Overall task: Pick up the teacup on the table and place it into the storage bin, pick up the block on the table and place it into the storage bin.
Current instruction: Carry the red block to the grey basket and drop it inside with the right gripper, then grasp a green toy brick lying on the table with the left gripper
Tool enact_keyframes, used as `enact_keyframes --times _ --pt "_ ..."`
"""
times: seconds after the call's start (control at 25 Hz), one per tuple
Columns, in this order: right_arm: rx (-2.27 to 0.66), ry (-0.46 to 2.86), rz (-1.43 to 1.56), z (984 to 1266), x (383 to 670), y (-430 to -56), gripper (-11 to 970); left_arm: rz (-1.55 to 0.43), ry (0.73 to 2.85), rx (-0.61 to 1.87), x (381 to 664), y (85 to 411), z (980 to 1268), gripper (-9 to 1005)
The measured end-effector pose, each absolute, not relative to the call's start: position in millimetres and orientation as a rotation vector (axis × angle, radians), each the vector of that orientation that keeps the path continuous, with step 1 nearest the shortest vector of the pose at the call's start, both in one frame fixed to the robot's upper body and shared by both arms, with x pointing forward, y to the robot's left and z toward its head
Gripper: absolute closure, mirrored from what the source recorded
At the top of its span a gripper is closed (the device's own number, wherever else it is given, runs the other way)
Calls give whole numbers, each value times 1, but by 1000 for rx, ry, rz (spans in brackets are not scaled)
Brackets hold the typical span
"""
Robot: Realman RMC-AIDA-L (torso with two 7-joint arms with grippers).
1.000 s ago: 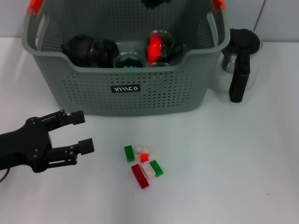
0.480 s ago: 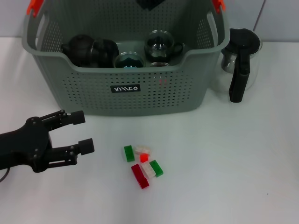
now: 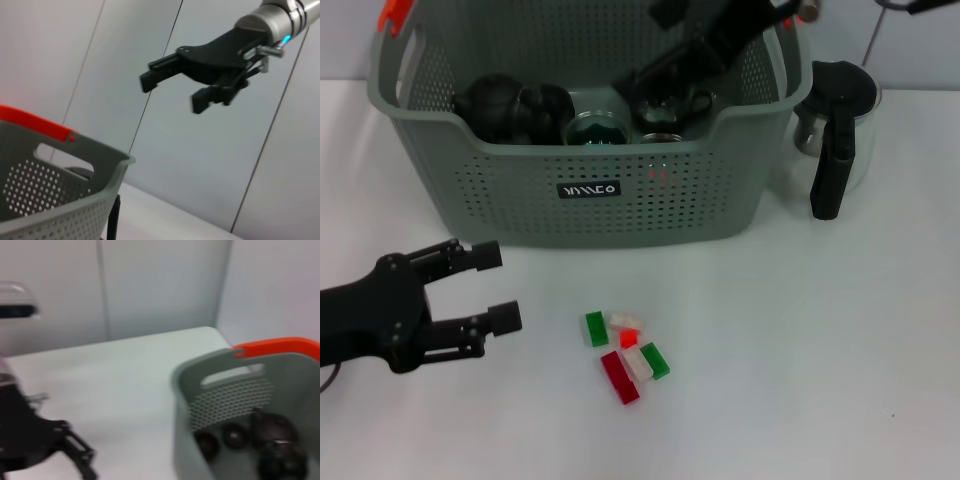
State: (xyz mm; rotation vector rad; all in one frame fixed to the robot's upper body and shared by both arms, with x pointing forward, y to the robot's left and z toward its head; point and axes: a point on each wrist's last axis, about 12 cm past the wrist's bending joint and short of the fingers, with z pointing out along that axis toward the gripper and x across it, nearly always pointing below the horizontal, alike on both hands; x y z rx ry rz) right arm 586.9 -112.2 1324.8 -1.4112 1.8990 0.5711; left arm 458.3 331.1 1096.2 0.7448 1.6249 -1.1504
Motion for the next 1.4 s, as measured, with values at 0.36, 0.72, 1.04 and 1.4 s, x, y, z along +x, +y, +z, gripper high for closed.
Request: enact_keyframes --times 0.36,0.72,1.04,1.4 --pt "-1347 1850 890 1321 570 -154 57 -1188 1677 840 464 320 1093 118" --pt "-1315 1826 999 1288 553 -200 57 -1151 1702 948 487 305 1095 119" --pt "-1242 1792 1095 1274 554 -219 58 -1098 1736 1060 506 299 1103 118" --pt "-1302 1843 1123 1270 553 -221 58 -982 1828 1162 529 299 1106 119"
